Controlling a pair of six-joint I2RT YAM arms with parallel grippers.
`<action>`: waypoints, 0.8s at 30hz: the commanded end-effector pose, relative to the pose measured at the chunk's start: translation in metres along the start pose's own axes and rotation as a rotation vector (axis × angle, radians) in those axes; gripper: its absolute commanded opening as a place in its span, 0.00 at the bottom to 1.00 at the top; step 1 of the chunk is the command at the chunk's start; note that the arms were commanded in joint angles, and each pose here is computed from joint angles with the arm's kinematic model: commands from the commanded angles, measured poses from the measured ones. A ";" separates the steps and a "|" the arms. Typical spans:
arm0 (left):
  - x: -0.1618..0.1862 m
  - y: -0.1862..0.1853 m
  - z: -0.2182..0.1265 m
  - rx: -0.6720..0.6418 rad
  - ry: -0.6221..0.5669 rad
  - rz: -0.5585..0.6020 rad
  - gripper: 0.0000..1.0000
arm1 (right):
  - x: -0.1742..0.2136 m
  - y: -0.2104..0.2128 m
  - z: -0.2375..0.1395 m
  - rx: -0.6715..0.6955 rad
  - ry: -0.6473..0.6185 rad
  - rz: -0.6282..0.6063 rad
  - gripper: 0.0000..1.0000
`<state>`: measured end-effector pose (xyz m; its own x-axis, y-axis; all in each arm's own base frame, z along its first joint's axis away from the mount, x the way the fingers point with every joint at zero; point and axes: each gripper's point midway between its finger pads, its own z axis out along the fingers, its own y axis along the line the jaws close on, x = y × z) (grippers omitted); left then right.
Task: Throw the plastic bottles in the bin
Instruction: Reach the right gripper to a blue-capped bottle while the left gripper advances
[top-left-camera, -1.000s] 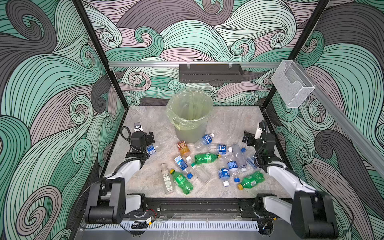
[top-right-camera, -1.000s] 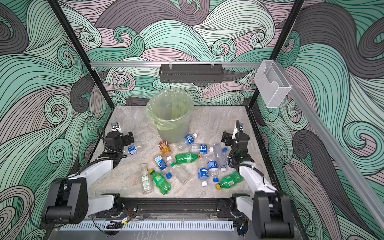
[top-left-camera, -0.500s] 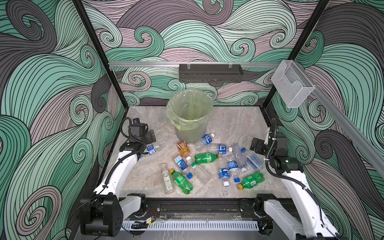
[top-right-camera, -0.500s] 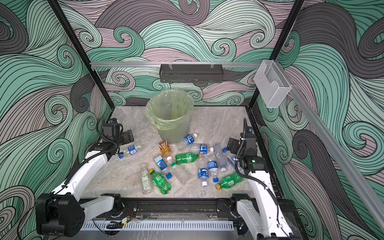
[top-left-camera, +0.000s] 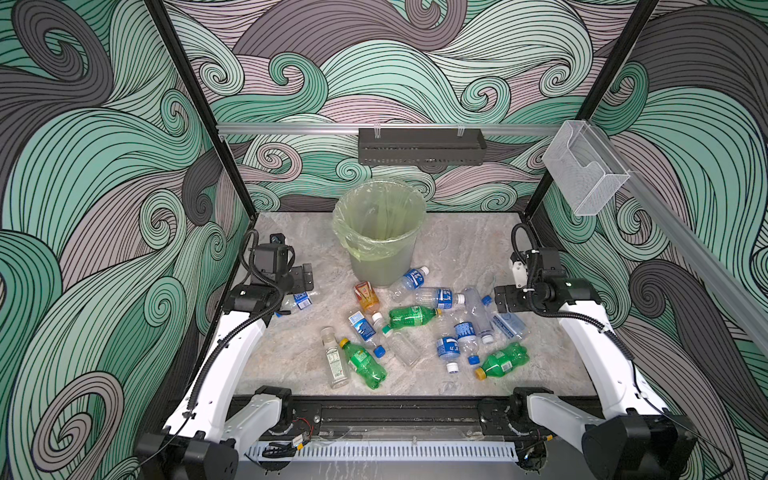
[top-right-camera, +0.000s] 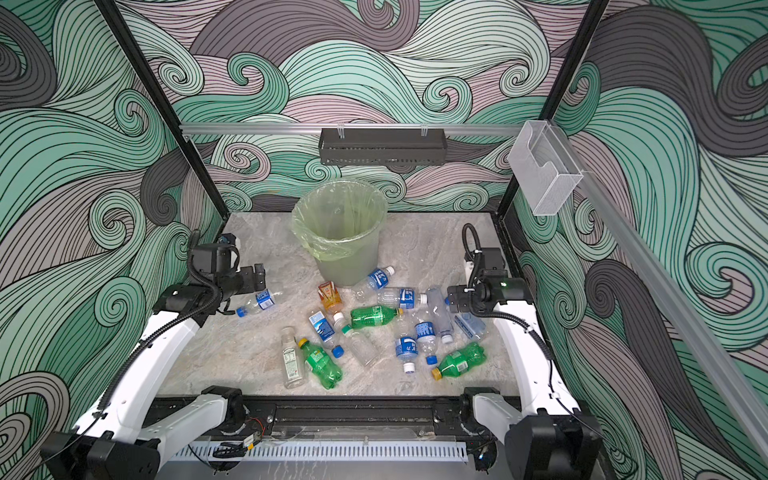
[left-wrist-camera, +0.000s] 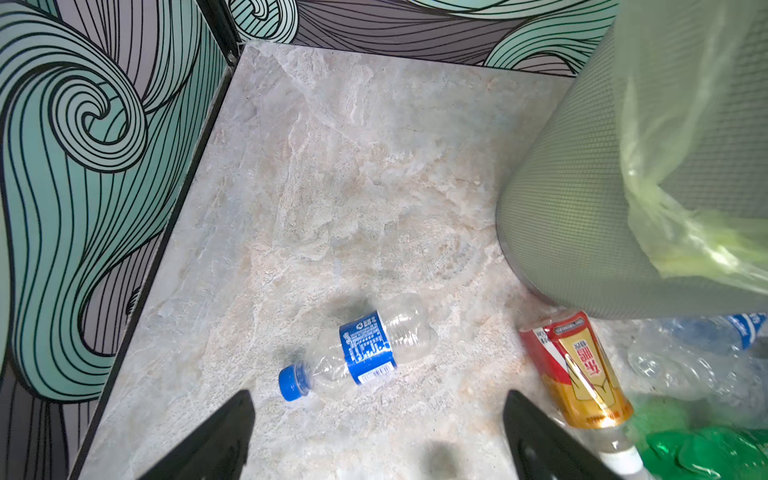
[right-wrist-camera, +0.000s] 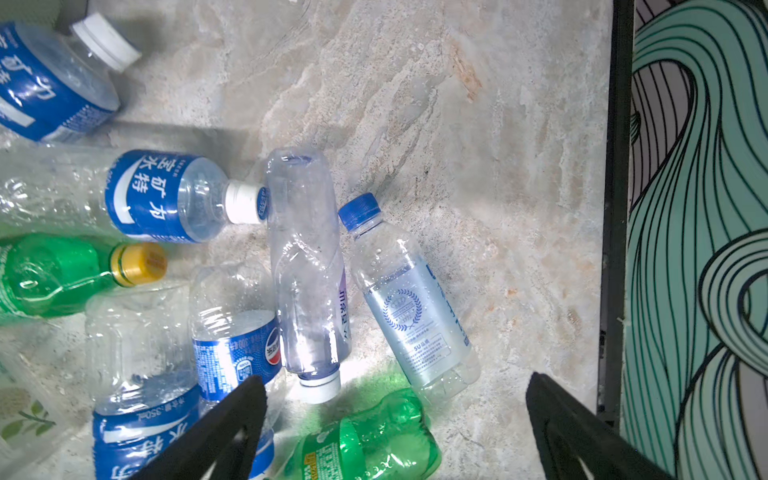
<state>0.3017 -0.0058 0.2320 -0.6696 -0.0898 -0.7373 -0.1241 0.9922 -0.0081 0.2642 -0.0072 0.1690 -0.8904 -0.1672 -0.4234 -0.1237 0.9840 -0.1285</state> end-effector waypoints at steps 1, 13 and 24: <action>0.008 0.002 -0.011 0.000 0.037 0.076 0.96 | 0.006 0.001 0.008 -0.015 0.076 -0.172 0.97; 0.030 0.017 -0.020 -0.058 0.071 0.148 0.96 | 0.031 0.002 0.065 -0.029 0.297 -0.246 0.91; 0.029 0.020 -0.042 -0.051 0.040 0.135 0.95 | 0.041 -0.004 0.104 -0.029 0.381 -0.185 0.88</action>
<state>0.2567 0.0044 0.2338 -0.7081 0.0255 -0.7057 -0.0655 0.9927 0.1016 0.2739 -0.0181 0.0657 -0.9447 -0.3240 -0.0497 -0.3158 0.9402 -0.1277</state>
